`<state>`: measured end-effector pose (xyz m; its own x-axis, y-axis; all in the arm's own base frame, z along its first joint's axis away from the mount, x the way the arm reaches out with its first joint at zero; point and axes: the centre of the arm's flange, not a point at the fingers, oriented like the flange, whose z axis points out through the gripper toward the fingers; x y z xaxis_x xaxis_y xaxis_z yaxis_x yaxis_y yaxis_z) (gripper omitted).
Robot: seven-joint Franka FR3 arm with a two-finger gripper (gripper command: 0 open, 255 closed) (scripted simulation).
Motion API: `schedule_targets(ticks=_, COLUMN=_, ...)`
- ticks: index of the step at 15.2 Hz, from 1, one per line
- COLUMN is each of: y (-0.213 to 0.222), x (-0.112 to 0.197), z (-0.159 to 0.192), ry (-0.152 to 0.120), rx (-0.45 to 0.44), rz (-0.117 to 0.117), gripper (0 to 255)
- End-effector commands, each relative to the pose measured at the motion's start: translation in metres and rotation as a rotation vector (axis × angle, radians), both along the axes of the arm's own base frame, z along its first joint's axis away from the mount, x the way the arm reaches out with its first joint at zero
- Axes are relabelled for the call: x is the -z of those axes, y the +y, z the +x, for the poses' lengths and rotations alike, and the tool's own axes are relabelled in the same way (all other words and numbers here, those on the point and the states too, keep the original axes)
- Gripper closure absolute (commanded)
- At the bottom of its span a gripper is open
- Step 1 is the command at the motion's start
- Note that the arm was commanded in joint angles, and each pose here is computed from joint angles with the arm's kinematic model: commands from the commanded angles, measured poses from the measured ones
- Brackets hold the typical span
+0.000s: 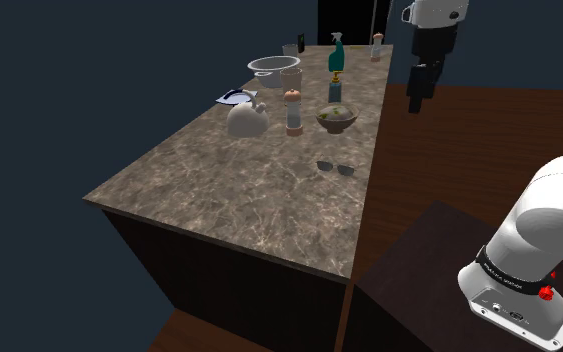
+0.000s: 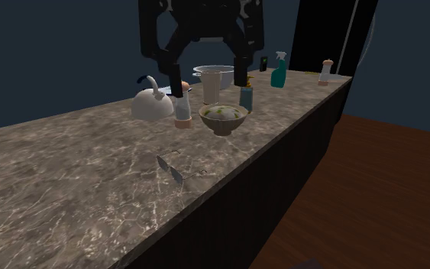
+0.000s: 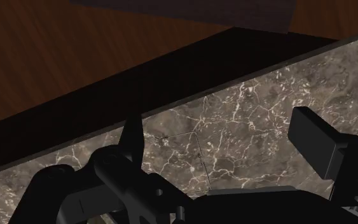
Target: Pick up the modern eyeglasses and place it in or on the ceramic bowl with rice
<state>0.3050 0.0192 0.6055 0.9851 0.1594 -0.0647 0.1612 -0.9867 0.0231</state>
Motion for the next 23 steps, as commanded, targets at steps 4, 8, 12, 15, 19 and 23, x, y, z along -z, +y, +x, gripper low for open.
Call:
schedule_targets(ticks=4, y=0.003, x=0.03, z=0.023, ry=-0.012, rx=-0.03, rz=0.004, gripper=0)
schedule_targets(ticks=8, y=0.009, x=0.07, z=0.055, ry=-0.028, rx=-0.07, rz=0.008, gripper=0)
schedule_targets(ticks=12, y=0.016, x=0.109, z=0.087, ry=-0.044, rx=-0.11, rz=0.013, gripper=0)
schedule_targets(ticks=15, y=0.023, x=0.138, z=0.111, ry=-0.057, rx=-0.14, rz=0.017, gripper=0)
schedule_targets(ticks=19, y=0.032, x=0.176, z=0.143, ry=-0.073, rx=-0.18, rz=0.022, gripper=0)
schedule_targets(ticks=23, y=0.043, x=0.213, z=0.176, ry=-0.089, rx=-0.22, rz=0.027, gripper=0)
